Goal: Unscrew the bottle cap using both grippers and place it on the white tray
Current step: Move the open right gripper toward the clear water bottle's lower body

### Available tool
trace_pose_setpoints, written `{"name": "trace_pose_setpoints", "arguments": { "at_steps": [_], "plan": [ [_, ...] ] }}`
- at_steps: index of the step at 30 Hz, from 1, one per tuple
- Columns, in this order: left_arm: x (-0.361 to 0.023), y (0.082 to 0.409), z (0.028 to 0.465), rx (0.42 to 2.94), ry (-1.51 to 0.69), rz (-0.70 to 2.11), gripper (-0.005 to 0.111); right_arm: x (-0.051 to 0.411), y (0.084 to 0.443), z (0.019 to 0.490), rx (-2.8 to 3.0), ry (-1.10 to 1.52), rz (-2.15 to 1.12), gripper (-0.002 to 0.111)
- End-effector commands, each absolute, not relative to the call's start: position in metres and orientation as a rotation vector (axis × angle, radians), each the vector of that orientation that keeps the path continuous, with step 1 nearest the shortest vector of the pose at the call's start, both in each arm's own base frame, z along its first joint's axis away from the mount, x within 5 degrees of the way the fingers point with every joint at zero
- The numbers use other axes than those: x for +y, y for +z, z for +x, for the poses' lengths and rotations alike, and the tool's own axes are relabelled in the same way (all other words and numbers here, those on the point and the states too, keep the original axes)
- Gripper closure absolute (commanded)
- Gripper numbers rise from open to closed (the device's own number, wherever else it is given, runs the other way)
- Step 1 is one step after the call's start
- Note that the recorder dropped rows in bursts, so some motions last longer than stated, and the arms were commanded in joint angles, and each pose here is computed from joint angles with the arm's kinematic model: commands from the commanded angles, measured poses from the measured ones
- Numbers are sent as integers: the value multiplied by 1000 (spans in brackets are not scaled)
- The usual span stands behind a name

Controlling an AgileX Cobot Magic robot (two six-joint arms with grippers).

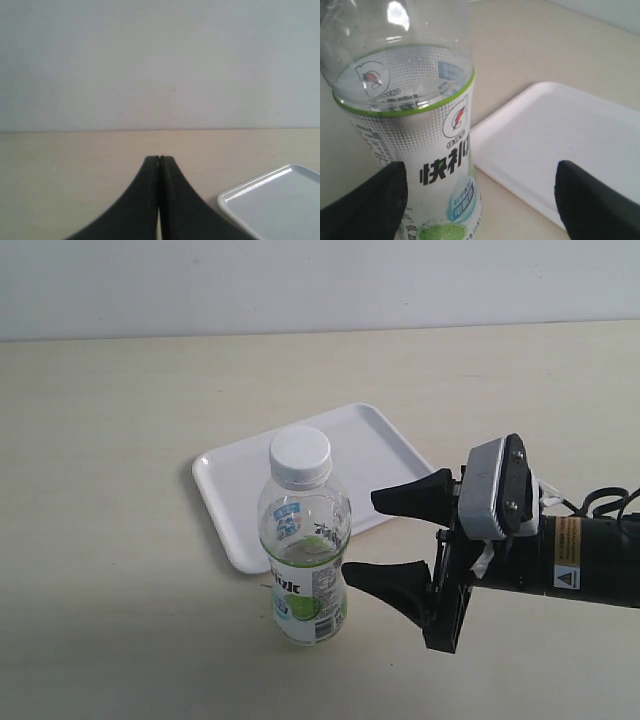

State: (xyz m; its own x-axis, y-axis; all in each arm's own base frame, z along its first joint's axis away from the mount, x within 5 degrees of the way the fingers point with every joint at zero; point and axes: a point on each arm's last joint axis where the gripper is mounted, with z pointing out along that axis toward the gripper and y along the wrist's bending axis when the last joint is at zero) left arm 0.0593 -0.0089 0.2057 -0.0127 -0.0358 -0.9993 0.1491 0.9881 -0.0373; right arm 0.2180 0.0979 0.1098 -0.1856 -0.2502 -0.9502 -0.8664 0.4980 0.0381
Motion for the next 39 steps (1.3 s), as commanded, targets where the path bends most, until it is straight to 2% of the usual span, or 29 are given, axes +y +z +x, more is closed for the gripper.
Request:
{"name": "trace_pose_setpoints", "arguments": {
  "at_steps": [1,12,23,30,39],
  "plan": [
    [-9,207,59,1559,-152,93,107,99,109,217,1707,766,-970,30],
    [-9,207,59,1559,-152,93,107,100,111,216,1725,809,-934,30],
    [-9,207,59,1559,-152,93,107,98,109,218,1761,794,-908,17],
    [-9,207,59,1559,-152,93,107,96,110,222,1790,793,-819,17],
    [-9,207,59,1559,-152,93,107,101,108,213,1765,845,-949,17]
  ]
}}
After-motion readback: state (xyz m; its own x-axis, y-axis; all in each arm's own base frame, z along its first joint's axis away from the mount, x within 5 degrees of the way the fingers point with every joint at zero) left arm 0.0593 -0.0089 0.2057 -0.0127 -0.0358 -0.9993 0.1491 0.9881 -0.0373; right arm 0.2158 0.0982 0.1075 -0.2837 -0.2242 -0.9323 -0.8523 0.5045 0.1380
